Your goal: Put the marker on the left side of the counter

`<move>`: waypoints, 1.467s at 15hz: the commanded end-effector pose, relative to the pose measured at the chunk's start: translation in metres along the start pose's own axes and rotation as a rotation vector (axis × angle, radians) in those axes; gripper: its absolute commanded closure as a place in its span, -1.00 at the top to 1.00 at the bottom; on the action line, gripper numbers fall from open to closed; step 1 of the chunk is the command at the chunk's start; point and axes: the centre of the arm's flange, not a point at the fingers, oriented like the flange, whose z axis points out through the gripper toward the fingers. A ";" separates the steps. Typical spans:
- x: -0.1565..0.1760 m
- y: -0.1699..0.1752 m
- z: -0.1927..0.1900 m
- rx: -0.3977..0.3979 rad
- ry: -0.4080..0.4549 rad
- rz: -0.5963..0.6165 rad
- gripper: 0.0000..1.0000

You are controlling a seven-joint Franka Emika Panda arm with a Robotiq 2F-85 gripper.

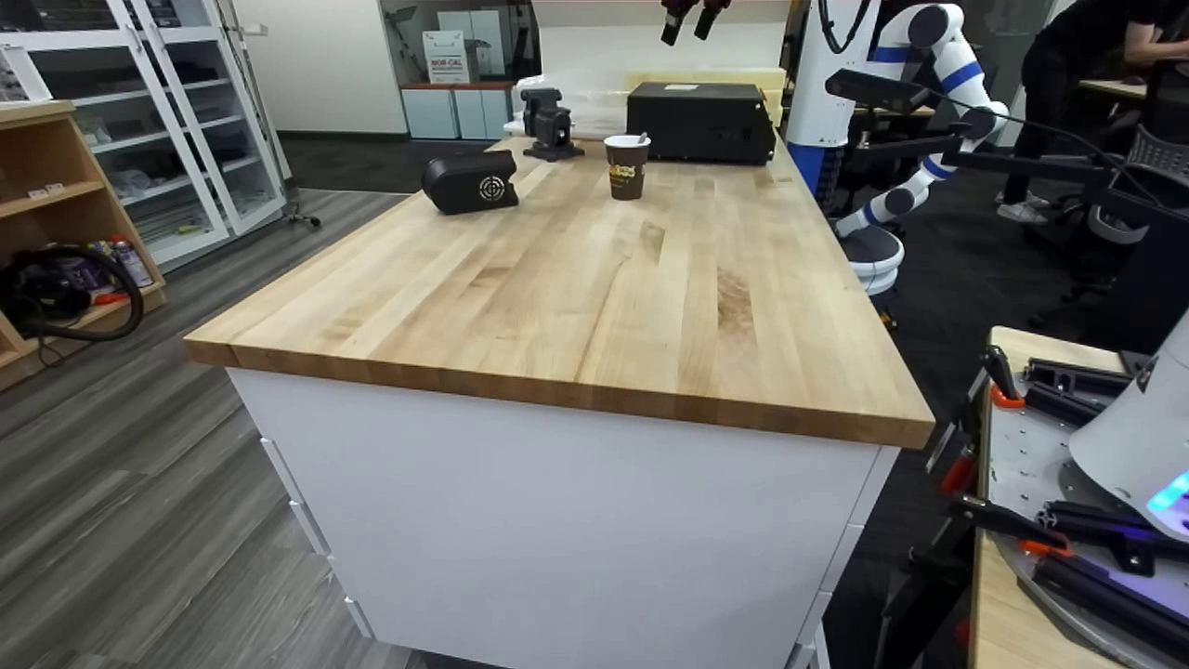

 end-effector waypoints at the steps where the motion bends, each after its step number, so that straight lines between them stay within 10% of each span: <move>1: 0.027 -0.009 0.016 0.056 -0.057 0.007 1.00; 22: 0.053 0.032 0.140 0.016 -0.099 0.080 1.00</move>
